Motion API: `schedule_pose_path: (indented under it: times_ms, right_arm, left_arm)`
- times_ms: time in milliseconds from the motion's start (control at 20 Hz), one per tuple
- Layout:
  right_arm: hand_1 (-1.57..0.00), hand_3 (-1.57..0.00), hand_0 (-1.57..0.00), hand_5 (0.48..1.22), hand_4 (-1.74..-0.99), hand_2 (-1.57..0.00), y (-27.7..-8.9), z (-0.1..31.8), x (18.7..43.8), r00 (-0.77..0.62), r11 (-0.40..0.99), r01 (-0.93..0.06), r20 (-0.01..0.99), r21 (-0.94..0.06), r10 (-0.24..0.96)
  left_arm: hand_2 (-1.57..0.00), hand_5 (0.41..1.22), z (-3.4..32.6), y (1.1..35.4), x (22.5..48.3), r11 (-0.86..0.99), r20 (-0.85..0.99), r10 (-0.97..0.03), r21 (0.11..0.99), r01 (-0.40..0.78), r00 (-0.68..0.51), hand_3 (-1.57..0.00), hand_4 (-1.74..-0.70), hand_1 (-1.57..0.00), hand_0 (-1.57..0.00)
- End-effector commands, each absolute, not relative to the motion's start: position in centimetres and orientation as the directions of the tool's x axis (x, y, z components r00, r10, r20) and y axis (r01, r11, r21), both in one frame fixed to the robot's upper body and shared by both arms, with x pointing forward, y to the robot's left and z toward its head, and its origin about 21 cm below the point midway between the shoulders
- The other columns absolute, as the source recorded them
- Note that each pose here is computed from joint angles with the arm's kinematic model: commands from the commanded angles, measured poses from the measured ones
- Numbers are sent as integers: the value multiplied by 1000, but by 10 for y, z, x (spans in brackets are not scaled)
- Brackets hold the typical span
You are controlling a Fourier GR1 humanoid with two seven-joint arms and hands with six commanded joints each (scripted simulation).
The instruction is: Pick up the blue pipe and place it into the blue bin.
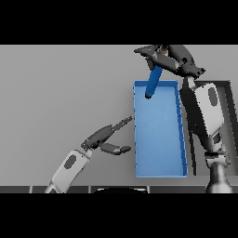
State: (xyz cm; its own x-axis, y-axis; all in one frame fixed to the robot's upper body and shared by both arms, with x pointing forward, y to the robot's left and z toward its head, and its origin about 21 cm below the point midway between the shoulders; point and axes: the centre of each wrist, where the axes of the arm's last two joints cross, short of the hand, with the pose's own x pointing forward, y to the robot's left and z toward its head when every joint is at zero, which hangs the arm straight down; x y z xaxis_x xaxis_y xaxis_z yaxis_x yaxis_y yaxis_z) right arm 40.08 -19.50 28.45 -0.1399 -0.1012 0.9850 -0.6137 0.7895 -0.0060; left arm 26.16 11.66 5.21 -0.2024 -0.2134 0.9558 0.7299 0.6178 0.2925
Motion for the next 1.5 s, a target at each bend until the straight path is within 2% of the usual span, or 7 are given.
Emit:
schedule_pose_path:
  times_ms: [0,450,600,700,800,1050,1450]
  right_arm:
    - [-1571,-1571,-1571,1221,-1499,-1571,-206,268,405,-102,814,-581,992,3,-77]
    - [-1571,-1571,-1571,1221,-1499,-1571,-245,171,395,291,945,-324,955,49,50]
    - [-1571,-820,-1571,1221,-1617,-1571,-255,149,387,396,953,-304,909,-5,132]
    - [-1571,-617,-1571,1221,-1662,-1571,-259,131,380,447,950,-309,875,-45,187]
    - [-1514,-960,-1571,1188,-1573,-1454,-260,113,379,528,957,-283,823,-59,207]
    - [-495,-314,-514,1152,-1296,-476,-260,101,381,666,955,-296,717,1,206]
    - [-82,-52,-85,853,-1133,-79,-254,104,378,561,854,-470,671,-223,484]
  left_arm:
    - [1,482,49,117,262,617,955,-220,292,730,-197,1,-878,1,1]
    - [1,479,48,119,257,616,956,-215,293,731,-202,1,-877,1,1]
    - [1,476,51,120,258,616,953,-222,302,727,-208,1,-881,1,1]
    - [1,481,52,118,260,615,954,-217,297,731,-205,1,-885,1,1]
    - [1,486,50,118,258,612,954,-218,296,734,-204,1,-885,1,1]
    - [1,497,50,118,258,621,956,-215,293,727,-201,1,-881,1,1]
    - [1,483,49,116,259,619,955,-218,295,728,-202,1,-879,1,1]
